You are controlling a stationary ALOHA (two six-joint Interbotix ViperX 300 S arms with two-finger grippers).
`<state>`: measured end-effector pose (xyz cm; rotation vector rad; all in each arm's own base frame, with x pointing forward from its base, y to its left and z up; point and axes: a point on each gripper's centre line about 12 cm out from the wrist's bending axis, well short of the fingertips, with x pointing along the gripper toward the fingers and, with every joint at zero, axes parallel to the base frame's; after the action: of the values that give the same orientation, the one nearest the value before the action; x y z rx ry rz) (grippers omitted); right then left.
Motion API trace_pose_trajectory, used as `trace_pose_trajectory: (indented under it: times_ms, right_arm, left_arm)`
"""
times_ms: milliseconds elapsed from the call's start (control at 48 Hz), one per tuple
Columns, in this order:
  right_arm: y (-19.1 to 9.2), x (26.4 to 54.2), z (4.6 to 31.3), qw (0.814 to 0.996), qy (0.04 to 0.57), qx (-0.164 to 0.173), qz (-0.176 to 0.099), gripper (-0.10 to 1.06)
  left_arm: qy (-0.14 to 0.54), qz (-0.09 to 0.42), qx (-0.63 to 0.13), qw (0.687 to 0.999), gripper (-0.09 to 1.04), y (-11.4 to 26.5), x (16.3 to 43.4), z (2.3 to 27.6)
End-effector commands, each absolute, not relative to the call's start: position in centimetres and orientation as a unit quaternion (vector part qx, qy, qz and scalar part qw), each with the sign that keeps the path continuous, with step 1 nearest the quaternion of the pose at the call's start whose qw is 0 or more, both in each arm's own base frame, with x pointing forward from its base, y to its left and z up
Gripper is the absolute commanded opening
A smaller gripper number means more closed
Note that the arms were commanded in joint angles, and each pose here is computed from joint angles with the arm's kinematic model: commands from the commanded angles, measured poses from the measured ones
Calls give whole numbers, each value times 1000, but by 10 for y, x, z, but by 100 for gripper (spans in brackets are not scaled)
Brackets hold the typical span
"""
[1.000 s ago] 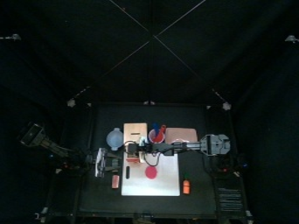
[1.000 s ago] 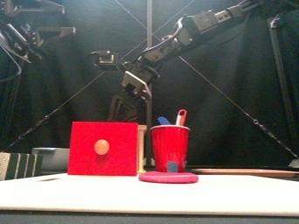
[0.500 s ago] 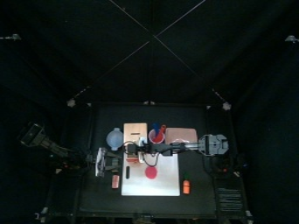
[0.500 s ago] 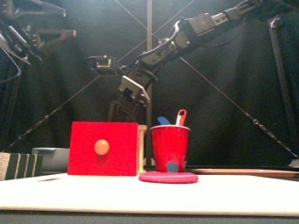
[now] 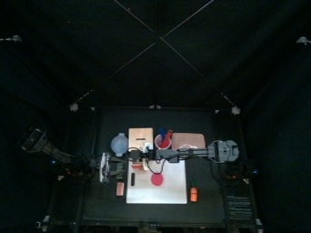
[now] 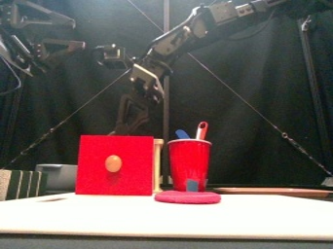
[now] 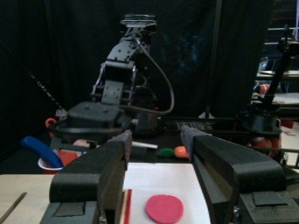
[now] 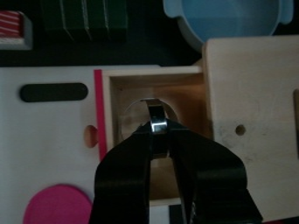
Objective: Get the cutter from the drawer then cut the dough then place the extra dough in the bowl
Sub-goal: Place the cutter on the board
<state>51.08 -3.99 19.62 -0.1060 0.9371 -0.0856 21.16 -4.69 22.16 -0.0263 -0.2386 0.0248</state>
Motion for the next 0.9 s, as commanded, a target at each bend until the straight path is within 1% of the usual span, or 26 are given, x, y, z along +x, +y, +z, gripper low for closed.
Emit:
trace_pose_trajectory:
  times_ms: [21, 250, 333, 458, 604, 667, 771, 833, 896]
  right_arm:
    - [-38, 510, 250, 912, 404, -52, -45, 52]
    - [-35, 504, 283, 920, 383, -64, -47, 52]
    - [-34, 498, 294, 921, 381, -71, -49, 52]
    - [-33, 484, 309, 914, 393, -77, -56, 52]
    - [-30, 456, 320, 899, 426, -70, -73, 52]
    - [-27, 445, 319, 892, 441, -67, -80, 52]
    - [-18, 417, 304, 869, 482, -60, -98, 52]
    - [-8, 398, 287, 856, 504, -52, -106, 52]
    - [2, 382, 273, 850, 514, -40, -111, 52]
  left_arm:
    - [-125, 17, -18, 992, 85, -47, 214, 226]
    - [-122, 24, -22, 992, 85, -45, 213, 224]
    - [-119, 26, -22, 992, 85, -44, 213, 223]
    - [-118, 29, -25, 992, 85, -43, 213, 223]
    - [-117, 31, -26, 992, 85, -43, 213, 222]
    - [-116, 33, -28, 992, 85, -42, 213, 222]
    - [-113, 35, -35, 992, 85, -42, 213, 221]
    - [-108, 35, -36, 993, 85, -42, 213, 220]
    - [-106, 35, -39, 993, 85, -42, 213, 220]
